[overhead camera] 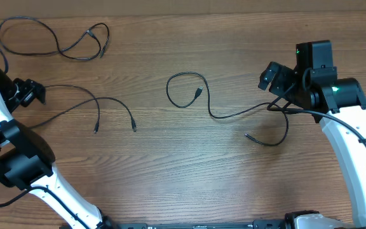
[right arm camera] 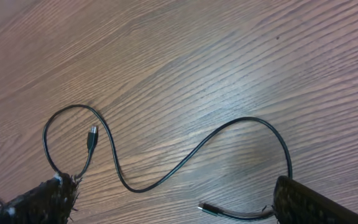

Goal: Untangle cables

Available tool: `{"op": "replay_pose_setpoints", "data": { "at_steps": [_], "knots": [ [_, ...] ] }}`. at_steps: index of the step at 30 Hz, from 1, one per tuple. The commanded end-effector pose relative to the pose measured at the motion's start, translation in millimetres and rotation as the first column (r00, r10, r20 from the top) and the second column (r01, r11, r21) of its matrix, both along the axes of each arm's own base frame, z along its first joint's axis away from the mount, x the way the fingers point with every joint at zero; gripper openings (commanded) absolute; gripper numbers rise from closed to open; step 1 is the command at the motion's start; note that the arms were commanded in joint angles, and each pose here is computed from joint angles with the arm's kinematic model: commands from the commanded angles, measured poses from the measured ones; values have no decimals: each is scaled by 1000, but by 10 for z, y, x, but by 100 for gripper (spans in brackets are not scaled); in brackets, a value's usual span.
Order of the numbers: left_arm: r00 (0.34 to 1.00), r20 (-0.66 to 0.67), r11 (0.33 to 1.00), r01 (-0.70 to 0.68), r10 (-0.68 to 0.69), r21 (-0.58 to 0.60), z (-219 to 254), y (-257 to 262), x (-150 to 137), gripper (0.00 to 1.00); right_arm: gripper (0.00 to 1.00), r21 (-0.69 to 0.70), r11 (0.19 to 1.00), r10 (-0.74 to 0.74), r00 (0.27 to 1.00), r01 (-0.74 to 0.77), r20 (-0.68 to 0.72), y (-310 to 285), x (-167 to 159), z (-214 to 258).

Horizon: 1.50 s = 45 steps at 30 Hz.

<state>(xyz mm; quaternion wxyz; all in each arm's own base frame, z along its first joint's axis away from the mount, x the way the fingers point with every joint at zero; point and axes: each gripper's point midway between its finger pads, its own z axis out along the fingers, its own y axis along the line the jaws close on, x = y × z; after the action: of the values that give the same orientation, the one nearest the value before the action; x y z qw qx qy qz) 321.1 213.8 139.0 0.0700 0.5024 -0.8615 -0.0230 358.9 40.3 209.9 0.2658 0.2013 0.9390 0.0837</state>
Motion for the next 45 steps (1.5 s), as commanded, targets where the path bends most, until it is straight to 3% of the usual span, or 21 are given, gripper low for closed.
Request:
{"op": "replay_pose_setpoints", "data": {
  "at_steps": [1, 5, 45],
  "knots": [
    [1000, -7, 995, 0, 1, 96, 128, 231, -101, 100, 100, -10, 1000, -6, 1000, 6, 6, -26, 7, 14],
    [998, -57, 987, 3, 7, 162, 128, 387, -203, 100, 100, -10, 1000, -6, 1000, 6, 6, -26, 7, 14],
    [998, -46, 987, -36, 44, 158, -406, 450, -155, 100, 100, -10, 1000, -6, 1000, 6, 6, -26, 7, 14]
  ]
}}
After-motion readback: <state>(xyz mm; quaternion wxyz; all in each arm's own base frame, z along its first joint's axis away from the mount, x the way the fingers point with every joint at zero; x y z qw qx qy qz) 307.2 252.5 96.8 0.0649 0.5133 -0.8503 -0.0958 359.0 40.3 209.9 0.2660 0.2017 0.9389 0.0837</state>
